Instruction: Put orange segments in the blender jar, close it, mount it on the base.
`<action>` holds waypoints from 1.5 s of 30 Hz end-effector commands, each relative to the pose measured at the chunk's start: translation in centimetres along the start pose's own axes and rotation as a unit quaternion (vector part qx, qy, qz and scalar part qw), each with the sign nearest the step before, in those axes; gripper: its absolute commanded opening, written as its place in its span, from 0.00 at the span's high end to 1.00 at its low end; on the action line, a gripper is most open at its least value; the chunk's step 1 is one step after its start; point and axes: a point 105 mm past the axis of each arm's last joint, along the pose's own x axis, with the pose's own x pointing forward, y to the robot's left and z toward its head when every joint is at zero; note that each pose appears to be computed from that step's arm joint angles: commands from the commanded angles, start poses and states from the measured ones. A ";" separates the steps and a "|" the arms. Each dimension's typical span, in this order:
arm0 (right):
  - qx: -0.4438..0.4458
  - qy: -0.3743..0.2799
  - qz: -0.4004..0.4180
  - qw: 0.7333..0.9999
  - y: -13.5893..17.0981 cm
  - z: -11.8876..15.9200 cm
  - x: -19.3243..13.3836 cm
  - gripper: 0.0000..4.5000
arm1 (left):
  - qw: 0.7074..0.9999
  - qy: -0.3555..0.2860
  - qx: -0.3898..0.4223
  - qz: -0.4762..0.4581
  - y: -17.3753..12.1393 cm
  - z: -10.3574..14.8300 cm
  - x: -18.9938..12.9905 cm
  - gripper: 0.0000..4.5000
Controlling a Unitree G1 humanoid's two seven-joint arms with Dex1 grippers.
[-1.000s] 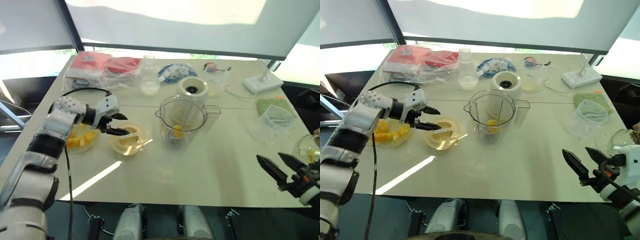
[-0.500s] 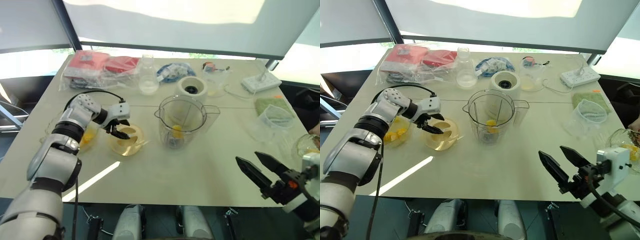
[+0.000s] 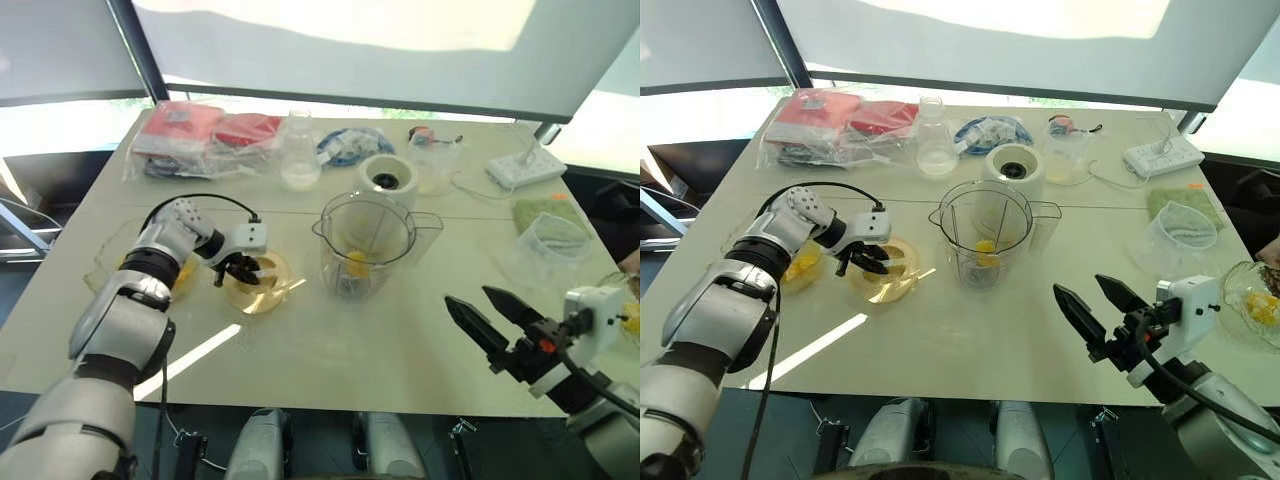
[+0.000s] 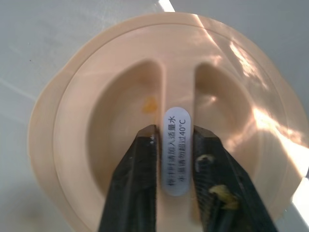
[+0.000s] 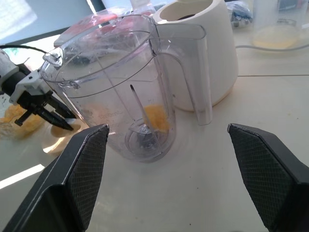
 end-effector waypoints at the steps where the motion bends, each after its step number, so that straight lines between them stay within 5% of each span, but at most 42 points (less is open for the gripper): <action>1: -0.013 -0.004 0.005 1.000 -0.2 0.3 0.3 0.08 | 1.000 0.013 -0.013 -0.004 -0.7 -1.3 0.8 0.95; 5: -0.012 -0.003 0.004 1.000 -0.7 0.1 0.8 0.08 | 0.999 -0.016 0.038 0.018 0.1 0.1 -1.0 0.95; 12: -0.033 -0.008 -0.036 0.999 -3.0 -0.2 1.8 0.08 | 0.972 -0.163 0.093 0.144 4.9 11.4 -12.8 0.95; 19: -0.063 -0.007 -0.035 0.997 -3.7 -0.5 4.0 0.08 | 0.935 -0.267 0.200 0.117 2.7 20.7 -20.1 0.95; 25: -0.075 -0.015 -0.036 0.996 -3.8 -1.1 6.4 0.08 | 0.932 -0.292 0.214 0.009 0.3 26.3 -17.2 0.95; 30: -0.076 -0.039 -0.057 0.995 -3.9 -1.1 7.2 0.08 | 0.949 -0.229 0.207 -0.061 -1.2 28.1 -13.2 0.95; 37: -0.073 -0.061 -0.085 0.992 -4.0 -1.1 7.4 0.08 | 0.965 -0.111 0.211 -0.106 -1.7 26.8 -7.8 0.95; 45: -0.062 -0.075 -0.095 0.991 -3.5 -1.4 7.6 0.08 | 0.964 -0.044 0.244 -0.096 -1.2 25.9 -6.5 0.95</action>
